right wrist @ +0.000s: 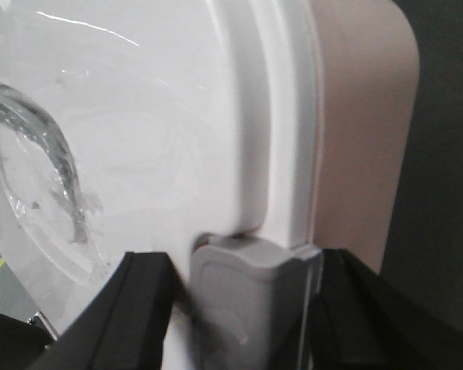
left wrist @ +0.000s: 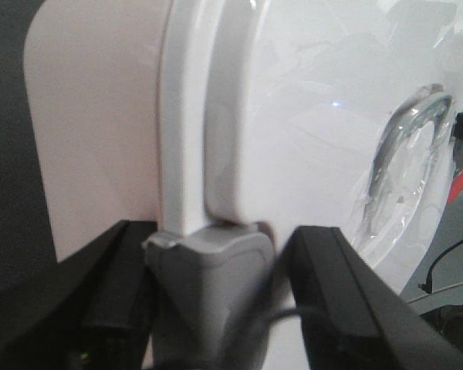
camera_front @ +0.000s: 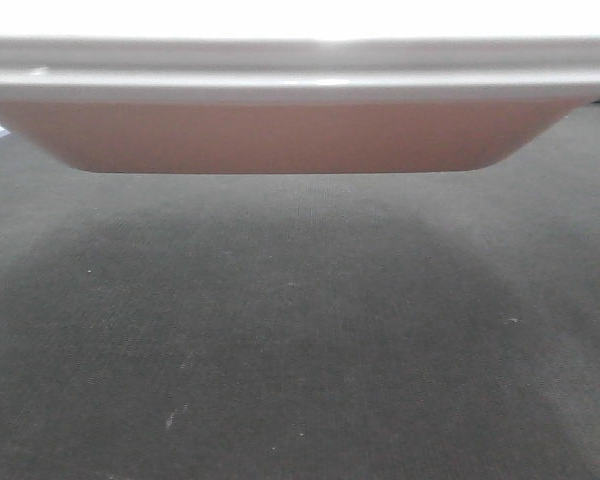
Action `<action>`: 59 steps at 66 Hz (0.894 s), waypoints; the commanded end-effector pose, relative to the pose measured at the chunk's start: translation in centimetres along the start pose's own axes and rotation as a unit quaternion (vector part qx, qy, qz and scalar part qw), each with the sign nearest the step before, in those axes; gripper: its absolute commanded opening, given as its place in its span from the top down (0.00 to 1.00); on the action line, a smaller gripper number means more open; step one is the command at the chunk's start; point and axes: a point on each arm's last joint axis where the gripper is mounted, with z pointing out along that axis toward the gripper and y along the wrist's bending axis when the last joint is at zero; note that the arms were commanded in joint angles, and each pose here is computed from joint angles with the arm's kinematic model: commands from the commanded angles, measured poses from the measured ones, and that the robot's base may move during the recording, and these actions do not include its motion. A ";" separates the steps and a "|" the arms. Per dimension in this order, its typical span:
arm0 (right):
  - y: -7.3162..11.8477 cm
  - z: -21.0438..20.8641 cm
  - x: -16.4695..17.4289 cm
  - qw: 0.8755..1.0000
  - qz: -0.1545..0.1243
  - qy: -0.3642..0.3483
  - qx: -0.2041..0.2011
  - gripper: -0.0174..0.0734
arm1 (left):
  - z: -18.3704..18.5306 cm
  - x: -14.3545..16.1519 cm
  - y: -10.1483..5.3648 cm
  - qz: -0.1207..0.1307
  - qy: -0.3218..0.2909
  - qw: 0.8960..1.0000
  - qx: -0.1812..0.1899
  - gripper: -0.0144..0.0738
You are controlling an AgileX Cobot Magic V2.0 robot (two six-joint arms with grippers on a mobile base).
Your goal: Grab white bin and place on right shelf
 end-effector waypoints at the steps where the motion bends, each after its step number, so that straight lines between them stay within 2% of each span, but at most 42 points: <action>1: 2.5 -0.7 -1.4 0.994 0.013 -0.056 -0.088 0.35 | -0.8 -0.8 -2.9 0.001 -0.023 0.995 0.101 0.56; 59: 2.5 -0.7 -1.4 0.994 0.013 -0.056 -0.088 0.35 | -0.8 -0.8 -2.9 0.001 -0.023 0.995 0.101 0.56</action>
